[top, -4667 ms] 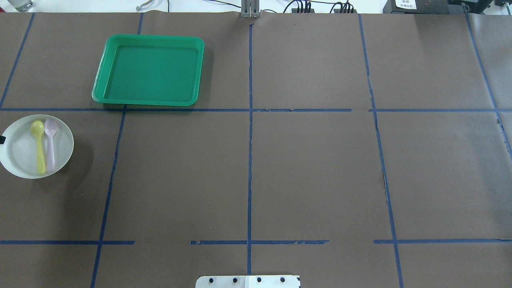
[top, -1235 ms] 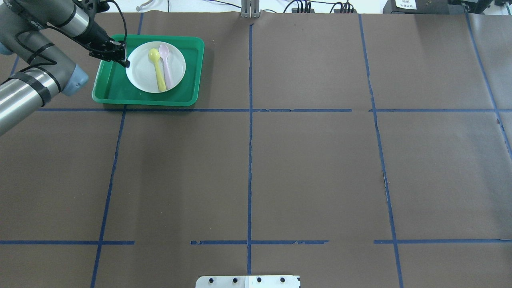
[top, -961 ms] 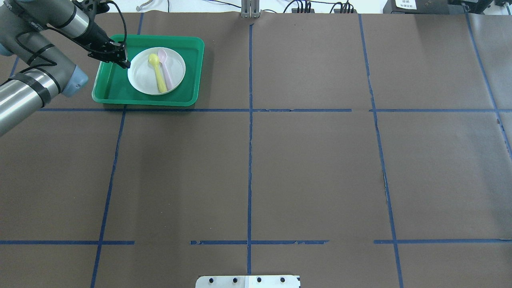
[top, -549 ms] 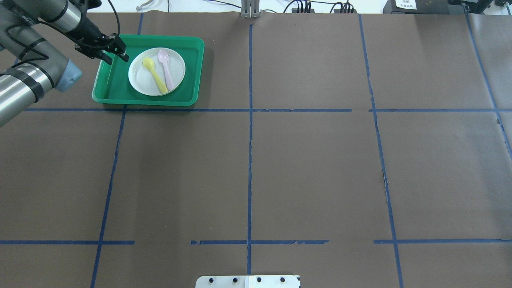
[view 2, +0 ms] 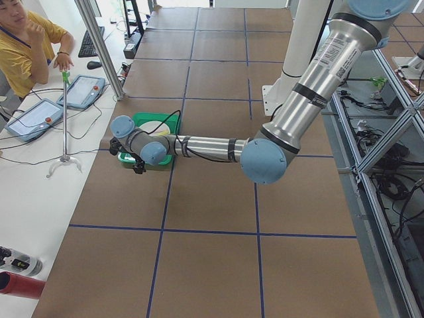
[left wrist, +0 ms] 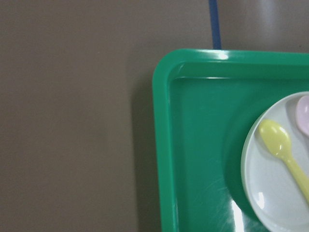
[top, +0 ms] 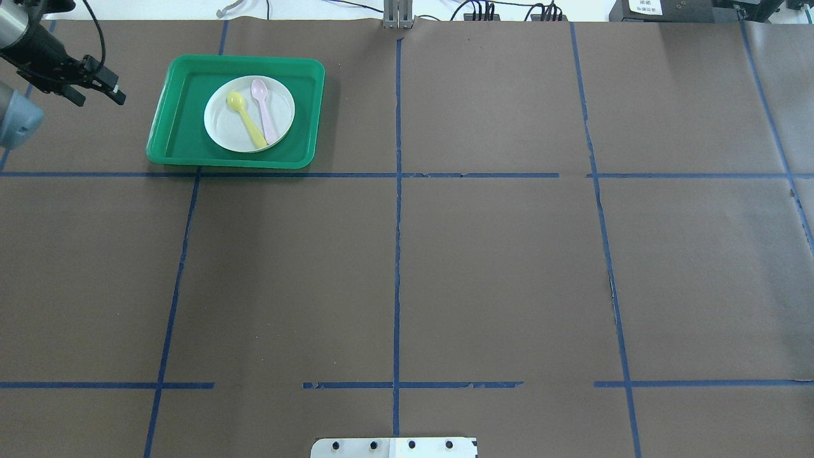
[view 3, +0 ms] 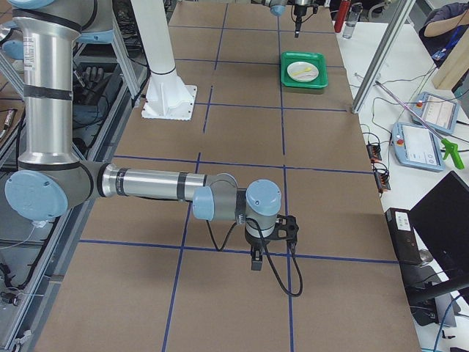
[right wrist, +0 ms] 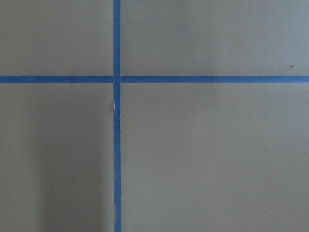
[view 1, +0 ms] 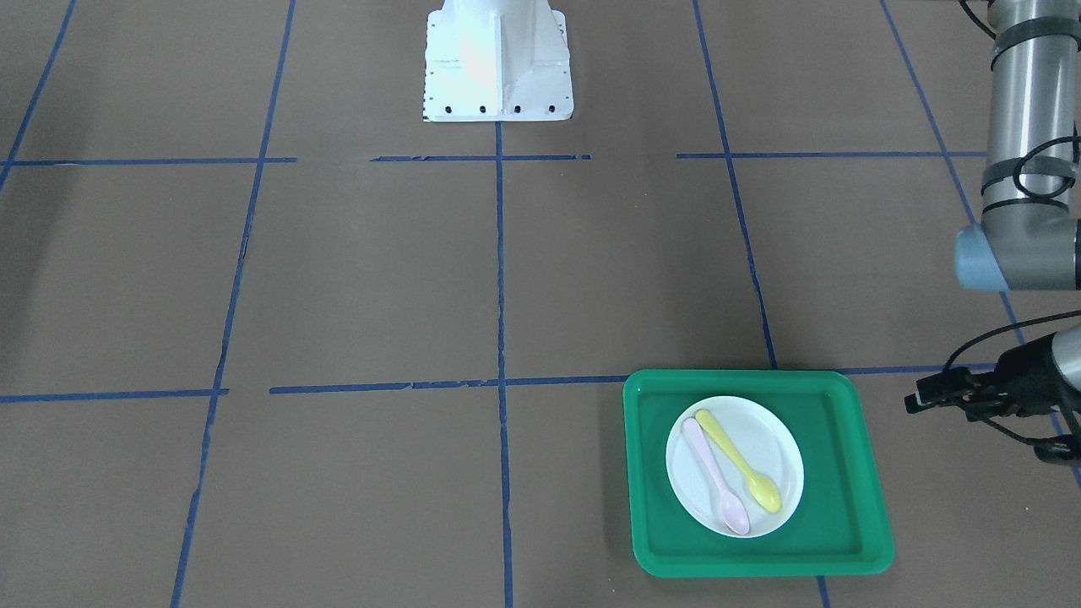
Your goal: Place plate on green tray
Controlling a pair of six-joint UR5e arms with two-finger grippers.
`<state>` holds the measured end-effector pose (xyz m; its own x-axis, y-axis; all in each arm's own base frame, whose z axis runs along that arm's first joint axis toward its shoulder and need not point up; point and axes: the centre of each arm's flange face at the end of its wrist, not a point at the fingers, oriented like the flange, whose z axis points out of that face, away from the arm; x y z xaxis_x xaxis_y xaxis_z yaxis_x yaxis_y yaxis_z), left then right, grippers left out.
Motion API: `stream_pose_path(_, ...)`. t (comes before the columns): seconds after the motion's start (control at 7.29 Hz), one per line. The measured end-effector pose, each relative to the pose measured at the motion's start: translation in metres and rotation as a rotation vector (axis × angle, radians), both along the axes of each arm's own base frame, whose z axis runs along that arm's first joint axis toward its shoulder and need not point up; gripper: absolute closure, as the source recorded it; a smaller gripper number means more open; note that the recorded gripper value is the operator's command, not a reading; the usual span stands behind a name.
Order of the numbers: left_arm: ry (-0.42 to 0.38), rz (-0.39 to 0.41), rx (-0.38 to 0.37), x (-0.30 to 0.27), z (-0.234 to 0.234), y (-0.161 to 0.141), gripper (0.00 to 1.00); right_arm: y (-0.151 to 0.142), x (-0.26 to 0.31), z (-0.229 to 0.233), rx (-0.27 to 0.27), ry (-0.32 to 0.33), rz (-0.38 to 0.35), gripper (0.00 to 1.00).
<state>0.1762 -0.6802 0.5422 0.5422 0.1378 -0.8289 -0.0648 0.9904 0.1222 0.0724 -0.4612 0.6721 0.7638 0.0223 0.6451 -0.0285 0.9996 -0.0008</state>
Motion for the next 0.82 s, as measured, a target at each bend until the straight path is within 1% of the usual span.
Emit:
stream_pose_path(0.14,-0.019,0.025,0.009,-0.018,0.025,0.032,0.0,0.0,0.0,0.0,0.0,0.0,0.0,0.0)
stream_pose_path(0.27,-0.034,0.052,0.016,-0.036,0.054,0.074,0.0,0.0,0.0,0.0,0.0,0.0,0.0,0.0)
stream_pose_path(0.41,-0.042,0.071,0.006,-0.053,0.083,0.119,0.0,0.0,0.0,0.0,0.0,0.0,-0.001,0.0)
stream_pose_path(0.55,-0.046,0.076,-0.012,-0.066,0.101,0.151,0.0,0.001,0.0,0.001,0.0,0.0,-0.001,0.0)
stream_pose_path(0.69,-0.046,0.072,-0.03,-0.079,0.112,0.177,0.0,0.001,0.0,0.001,-0.001,0.0,-0.001,0.0)
stream_pose_path(0.82,-0.047,0.065,-0.046,-0.094,0.121,0.21,0.0,0.001,0.0,0.001,-0.001,0.0,-0.001,0.0)
